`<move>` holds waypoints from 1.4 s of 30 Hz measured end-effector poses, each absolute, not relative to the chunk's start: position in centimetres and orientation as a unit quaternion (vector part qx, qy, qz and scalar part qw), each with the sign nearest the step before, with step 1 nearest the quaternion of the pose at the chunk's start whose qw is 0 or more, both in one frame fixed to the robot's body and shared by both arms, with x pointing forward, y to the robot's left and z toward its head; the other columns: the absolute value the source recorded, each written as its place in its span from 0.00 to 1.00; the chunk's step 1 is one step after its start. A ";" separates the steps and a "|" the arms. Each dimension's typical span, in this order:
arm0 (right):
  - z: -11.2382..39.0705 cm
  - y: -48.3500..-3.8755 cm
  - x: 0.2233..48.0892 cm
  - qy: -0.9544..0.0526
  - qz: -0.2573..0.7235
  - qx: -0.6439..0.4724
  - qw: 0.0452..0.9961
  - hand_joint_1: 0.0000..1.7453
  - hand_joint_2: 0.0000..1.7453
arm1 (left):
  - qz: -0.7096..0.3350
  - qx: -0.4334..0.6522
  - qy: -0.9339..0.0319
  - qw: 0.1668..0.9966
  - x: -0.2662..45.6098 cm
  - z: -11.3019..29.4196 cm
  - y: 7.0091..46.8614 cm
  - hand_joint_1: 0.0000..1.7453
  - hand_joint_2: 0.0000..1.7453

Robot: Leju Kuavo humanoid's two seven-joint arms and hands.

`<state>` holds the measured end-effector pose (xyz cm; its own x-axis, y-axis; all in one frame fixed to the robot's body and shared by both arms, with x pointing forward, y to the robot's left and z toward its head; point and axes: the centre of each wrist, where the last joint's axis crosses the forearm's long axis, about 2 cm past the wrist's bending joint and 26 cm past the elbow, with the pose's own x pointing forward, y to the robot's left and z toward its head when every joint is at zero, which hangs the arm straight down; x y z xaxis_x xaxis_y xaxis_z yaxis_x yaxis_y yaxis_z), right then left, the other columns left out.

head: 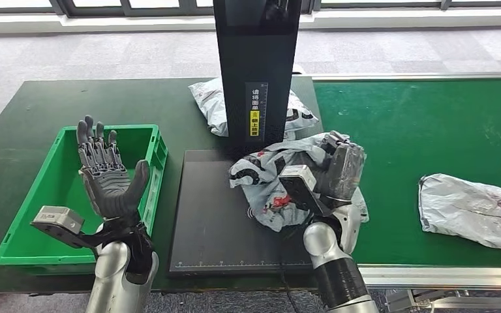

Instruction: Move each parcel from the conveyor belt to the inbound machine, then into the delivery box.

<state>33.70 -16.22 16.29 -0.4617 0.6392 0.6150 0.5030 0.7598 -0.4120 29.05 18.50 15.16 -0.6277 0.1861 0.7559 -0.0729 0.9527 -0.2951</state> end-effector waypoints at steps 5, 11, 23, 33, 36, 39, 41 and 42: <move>15.2 -13.6 33.7 -0.857 0.120 -0.288 0.410 1.00 1.00 | 0.154 -0.035 -0.883 0.443 29.0 14.3 18.2 0.00 1.00; 13.3 -11.4 33.8 -0.825 0.199 -0.243 0.470 0.00 1.00 | 0.155 -0.037 -0.876 0.456 29.0 13.5 17.9 0.00 1.00; 11.6 -10.5 33.9 -0.791 0.250 -0.240 0.504 0.00 0.00 | 0.156 -0.038 -0.873 0.461 29.0 13.4 17.9 0.00 1.00; 13.0 -11.3 34.1 -0.836 0.184 -0.248 0.454 0.00 0.00 | 0.161 -0.032 -0.877 0.452 29.0 14.0 18.1 0.00 1.00; 13.9 -12.0 33.9 -0.864 0.161 -0.255 0.404 0.00 0.75 | 0.164 -0.028 -0.876 0.452 29.0 14.1 18.1 0.00 1.00; 14.5 -12.9 33.4 -0.883 0.131 -0.263 0.367 0.00 1.00 | 0.165 -0.027 -0.876 0.453 29.0 14.0 18.1 0.00 1.00; 14.8 -13.6 33.0 -0.890 0.105 -0.270 0.352 0.00 1.00 | 0.165 -0.027 -0.875 0.455 29.0 14.0 18.1 0.00 1.00; 14.9 -14.0 32.8 -0.892 0.093 -0.275 0.347 0.00 1.00 | 0.165 -0.027 -0.874 0.456 29.0 13.9 18.1 0.00 1.00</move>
<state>32.83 -13.96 14.93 -0.6088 0.5544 0.5674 0.4258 0.8319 -0.3559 28.95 18.08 13.90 -0.5826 0.1975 0.7884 -0.1036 0.9441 -0.3131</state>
